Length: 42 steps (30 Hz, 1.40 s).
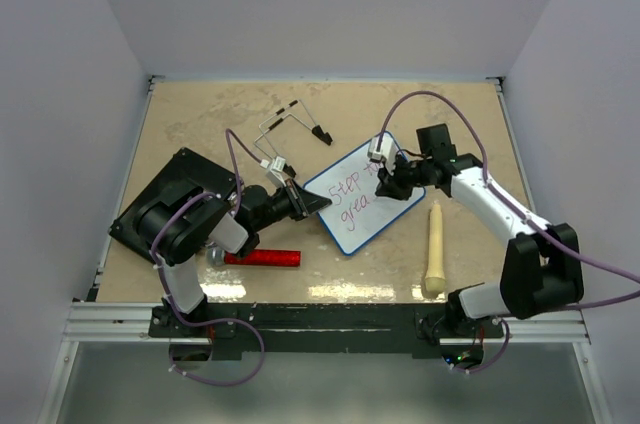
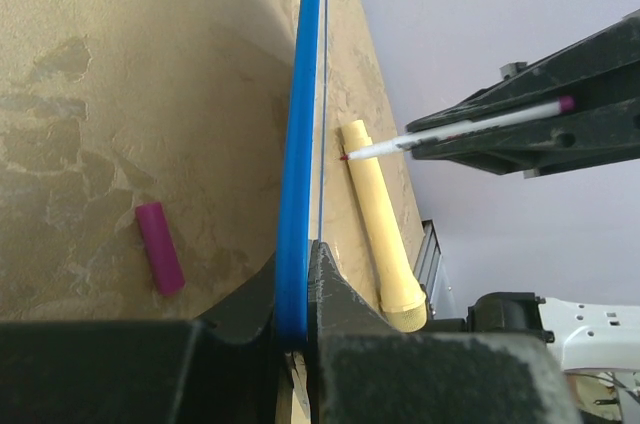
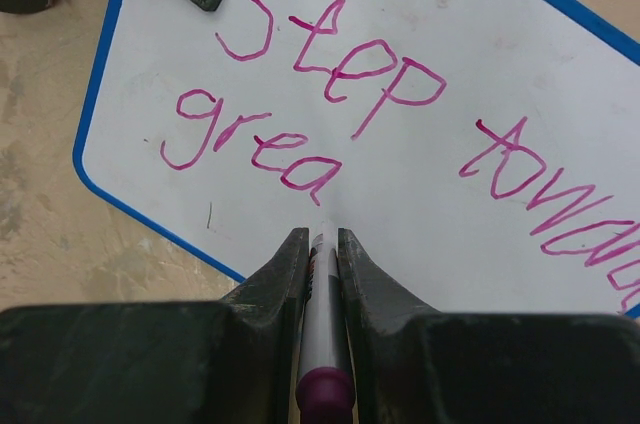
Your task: Write a sentence on the whiteboard
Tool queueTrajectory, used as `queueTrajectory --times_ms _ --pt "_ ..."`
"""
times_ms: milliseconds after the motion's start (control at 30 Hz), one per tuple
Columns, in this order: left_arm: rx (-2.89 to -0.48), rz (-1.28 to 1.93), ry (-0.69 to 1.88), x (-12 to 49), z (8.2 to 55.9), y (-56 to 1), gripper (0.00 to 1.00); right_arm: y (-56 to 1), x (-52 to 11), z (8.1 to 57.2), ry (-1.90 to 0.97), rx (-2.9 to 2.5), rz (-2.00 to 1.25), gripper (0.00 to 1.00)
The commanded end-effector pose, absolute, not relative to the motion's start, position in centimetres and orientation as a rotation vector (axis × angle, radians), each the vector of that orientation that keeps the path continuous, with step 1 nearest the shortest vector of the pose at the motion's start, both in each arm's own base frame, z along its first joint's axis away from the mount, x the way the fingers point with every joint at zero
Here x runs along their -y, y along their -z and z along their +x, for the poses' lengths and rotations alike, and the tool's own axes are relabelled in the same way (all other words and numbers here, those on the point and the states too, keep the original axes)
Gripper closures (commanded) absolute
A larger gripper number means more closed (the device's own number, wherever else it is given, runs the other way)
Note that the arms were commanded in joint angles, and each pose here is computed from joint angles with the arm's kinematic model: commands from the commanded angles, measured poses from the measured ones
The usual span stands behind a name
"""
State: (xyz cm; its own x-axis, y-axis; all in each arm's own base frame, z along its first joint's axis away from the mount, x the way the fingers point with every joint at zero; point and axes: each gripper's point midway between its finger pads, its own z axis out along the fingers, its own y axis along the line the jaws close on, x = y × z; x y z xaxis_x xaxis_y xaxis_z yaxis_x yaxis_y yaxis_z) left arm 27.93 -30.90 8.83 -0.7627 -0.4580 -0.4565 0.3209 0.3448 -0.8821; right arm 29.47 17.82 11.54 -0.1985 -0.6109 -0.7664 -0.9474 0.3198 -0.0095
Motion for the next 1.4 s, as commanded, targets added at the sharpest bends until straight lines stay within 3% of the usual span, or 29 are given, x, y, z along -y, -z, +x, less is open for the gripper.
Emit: queueTrajectory --times_ms 0,633,1367 --pt "-1.776 0.07 1.474 31.6 28.2 -11.6 1.0 -18.0 -18.0 29.8 -0.613 -1.748 -1.33 1.0" --pt "-1.865 0.277 1.309 31.4 27.9 -10.7 1.0 -20.0 -17.2 27.4 -0.78 -1.6 -1.319 1.0" --pt "-1.882 0.236 1.283 30.0 26.6 -10.9 1.0 -23.1 -16.2 26.6 -0.654 -1.499 -1.282 1.0"
